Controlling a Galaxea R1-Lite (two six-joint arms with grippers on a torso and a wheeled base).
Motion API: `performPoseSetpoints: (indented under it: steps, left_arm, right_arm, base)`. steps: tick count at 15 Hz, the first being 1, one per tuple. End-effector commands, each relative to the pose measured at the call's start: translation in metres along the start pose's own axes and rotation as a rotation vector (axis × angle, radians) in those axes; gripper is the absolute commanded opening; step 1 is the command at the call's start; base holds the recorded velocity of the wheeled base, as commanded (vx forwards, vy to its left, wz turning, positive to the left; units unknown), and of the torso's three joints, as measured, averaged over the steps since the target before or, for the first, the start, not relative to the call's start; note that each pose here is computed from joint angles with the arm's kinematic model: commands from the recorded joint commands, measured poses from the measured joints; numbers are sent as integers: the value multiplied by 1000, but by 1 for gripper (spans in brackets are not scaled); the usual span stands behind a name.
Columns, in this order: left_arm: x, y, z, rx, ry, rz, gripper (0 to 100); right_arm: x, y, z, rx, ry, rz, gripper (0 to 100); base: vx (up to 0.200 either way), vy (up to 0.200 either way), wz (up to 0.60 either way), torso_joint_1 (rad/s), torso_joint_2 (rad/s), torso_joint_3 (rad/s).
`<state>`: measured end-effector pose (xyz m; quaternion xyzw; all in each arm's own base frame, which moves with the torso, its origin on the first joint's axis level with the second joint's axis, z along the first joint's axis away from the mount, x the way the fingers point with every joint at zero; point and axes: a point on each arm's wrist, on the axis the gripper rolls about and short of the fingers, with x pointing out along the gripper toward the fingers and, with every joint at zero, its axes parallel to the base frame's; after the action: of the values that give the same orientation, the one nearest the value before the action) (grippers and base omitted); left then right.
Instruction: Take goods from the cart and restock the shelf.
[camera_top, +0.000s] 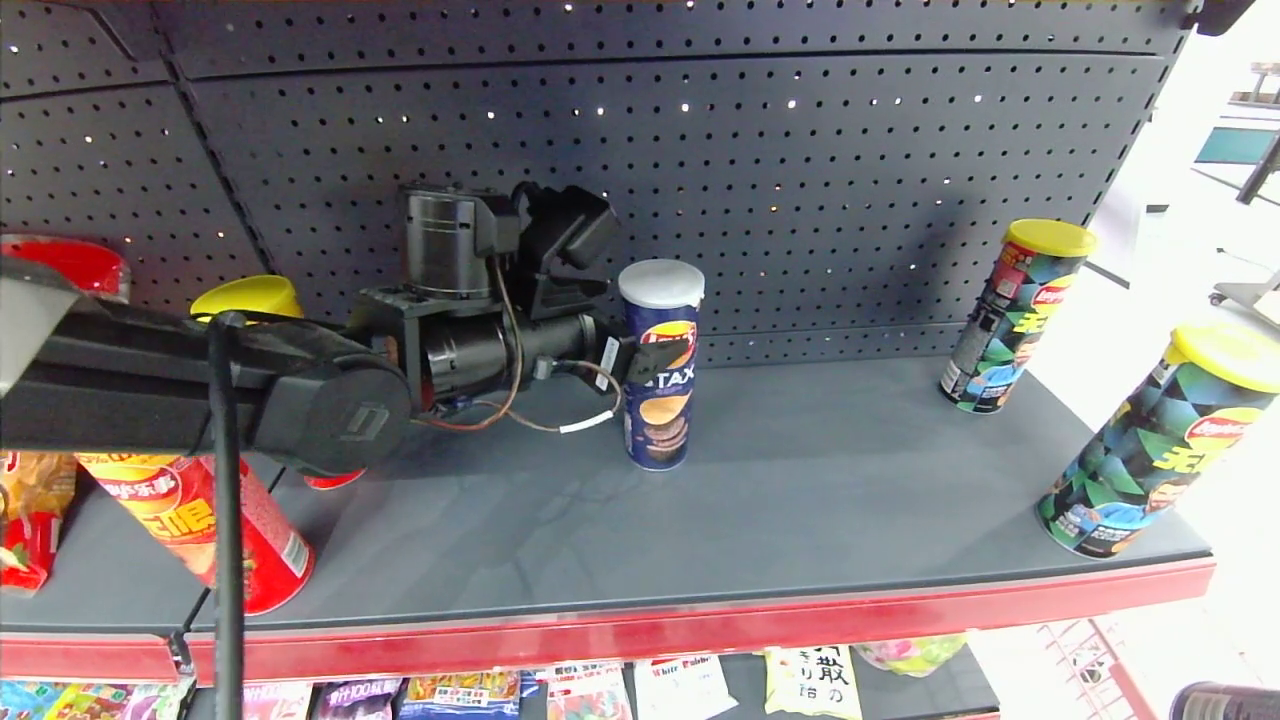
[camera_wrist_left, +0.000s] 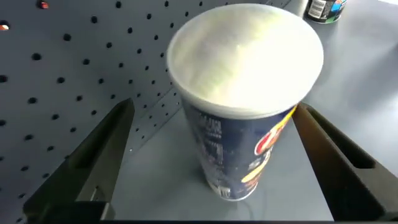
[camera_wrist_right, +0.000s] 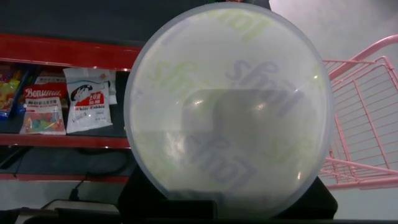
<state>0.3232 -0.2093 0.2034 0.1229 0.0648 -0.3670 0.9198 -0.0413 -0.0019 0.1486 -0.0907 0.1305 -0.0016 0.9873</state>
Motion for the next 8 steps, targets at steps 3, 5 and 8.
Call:
performPoseSetpoints:
  steps: [3,5,8]
  left_arm:
    - [9,-4,-5,-2,13,-17,100]
    - [12,-4,-5,-1,9,-18,100]
    - [16,-3,-2,2,-4,-15,100]
  right_arm:
    - [1,0,0,1,5,1,0]
    - [1,0,0,2,5,1,0]
    - [1,0,0,2,6,1,0]
  base:
    - [0,0,0,0,0,0]
    - [0,0,0,0,0,0]
    - [0,0,0,0,0,0]
